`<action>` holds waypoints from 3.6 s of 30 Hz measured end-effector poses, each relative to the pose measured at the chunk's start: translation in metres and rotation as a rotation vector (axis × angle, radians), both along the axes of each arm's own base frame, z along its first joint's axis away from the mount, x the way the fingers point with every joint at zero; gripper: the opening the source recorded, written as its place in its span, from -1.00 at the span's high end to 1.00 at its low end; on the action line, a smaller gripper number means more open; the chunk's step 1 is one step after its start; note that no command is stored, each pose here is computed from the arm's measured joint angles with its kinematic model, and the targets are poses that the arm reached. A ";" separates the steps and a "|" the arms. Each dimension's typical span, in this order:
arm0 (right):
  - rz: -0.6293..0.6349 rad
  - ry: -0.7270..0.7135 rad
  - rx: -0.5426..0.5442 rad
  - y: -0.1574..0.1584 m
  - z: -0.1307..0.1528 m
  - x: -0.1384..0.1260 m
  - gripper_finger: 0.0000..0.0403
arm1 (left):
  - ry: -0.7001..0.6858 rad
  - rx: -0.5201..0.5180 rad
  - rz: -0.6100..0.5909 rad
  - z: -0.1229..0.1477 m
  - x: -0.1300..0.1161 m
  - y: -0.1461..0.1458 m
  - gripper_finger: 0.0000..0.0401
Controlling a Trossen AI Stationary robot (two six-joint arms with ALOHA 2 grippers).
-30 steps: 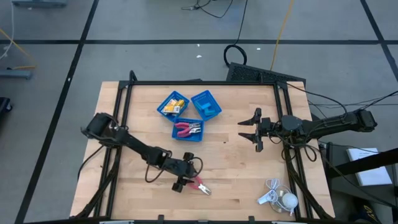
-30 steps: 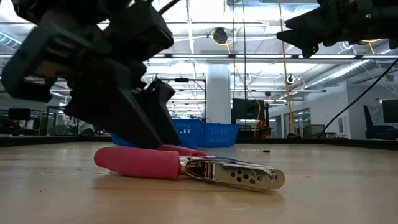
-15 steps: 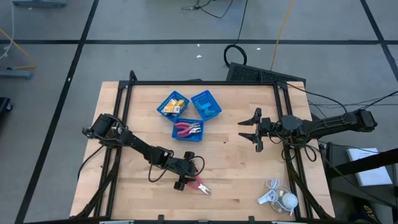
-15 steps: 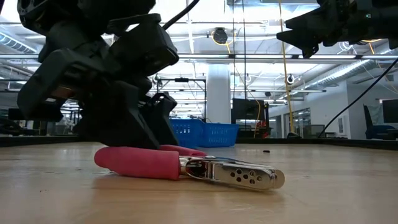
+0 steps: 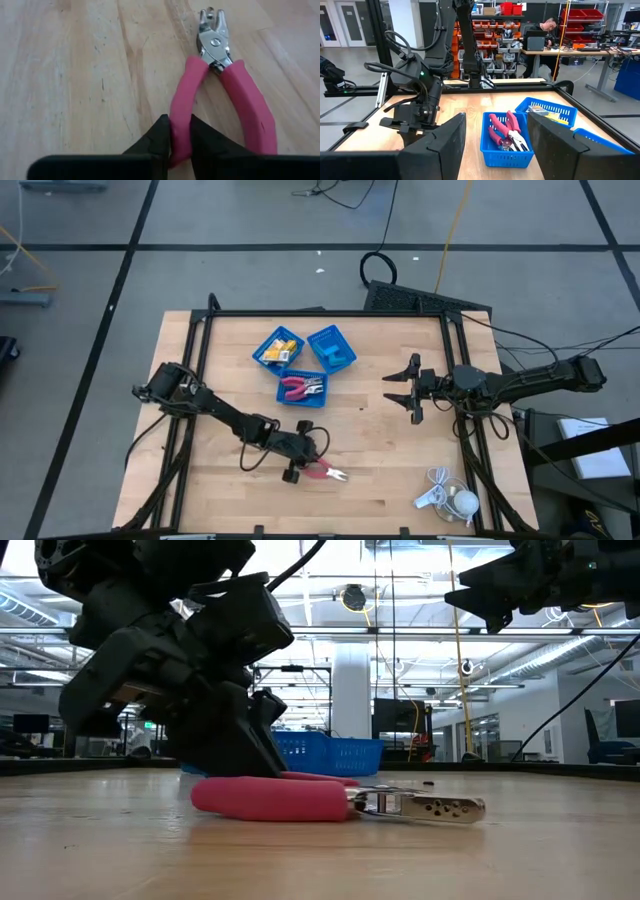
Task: Pick & Place School Supplies
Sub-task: Put the pink hole puncher into the bottom blue bin, then return to Home Position
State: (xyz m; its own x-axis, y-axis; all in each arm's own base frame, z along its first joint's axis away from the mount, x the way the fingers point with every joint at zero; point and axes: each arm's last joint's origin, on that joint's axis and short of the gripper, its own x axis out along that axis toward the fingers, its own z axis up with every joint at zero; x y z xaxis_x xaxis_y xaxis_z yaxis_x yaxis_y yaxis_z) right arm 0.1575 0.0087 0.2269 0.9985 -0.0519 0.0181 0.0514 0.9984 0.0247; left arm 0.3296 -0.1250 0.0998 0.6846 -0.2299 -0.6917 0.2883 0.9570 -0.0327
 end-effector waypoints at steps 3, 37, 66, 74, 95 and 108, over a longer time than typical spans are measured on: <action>0.000 0.000 0.000 0.000 0.000 0.000 0.00 | -0.010 -0.013 0.007 0.003 0.000 0.000 0.80; 0.000 0.007 -0.001 0.000 -0.001 0.000 0.00 | -0.188 0.413 0.401 0.144 -0.062 0.059 0.81; 0.000 0.009 -0.005 0.000 -0.001 0.000 0.00 | -0.168 0.369 0.647 0.091 -0.073 0.120 0.81; -0.003 0.008 -0.005 0.000 -0.001 0.000 0.00 | -0.230 0.298 0.653 0.069 -0.080 0.122 0.80; -0.006 0.010 -0.005 0.000 -0.001 0.000 0.00 | -0.179 0.266 0.660 0.036 -0.069 0.123 0.69; -0.005 0.009 -0.005 0.000 -0.001 0.000 0.00 | -0.238 0.219 0.668 0.050 -0.069 0.118 0.31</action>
State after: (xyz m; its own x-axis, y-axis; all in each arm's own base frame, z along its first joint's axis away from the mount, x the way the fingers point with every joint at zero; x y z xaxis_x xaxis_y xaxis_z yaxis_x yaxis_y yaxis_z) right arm 0.1575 0.0083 0.2260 0.9983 -0.0572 0.0090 0.0570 0.9982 0.0193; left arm 0.2603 -0.0066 0.1499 0.7673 0.4148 -0.4891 -0.3826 0.9081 0.1701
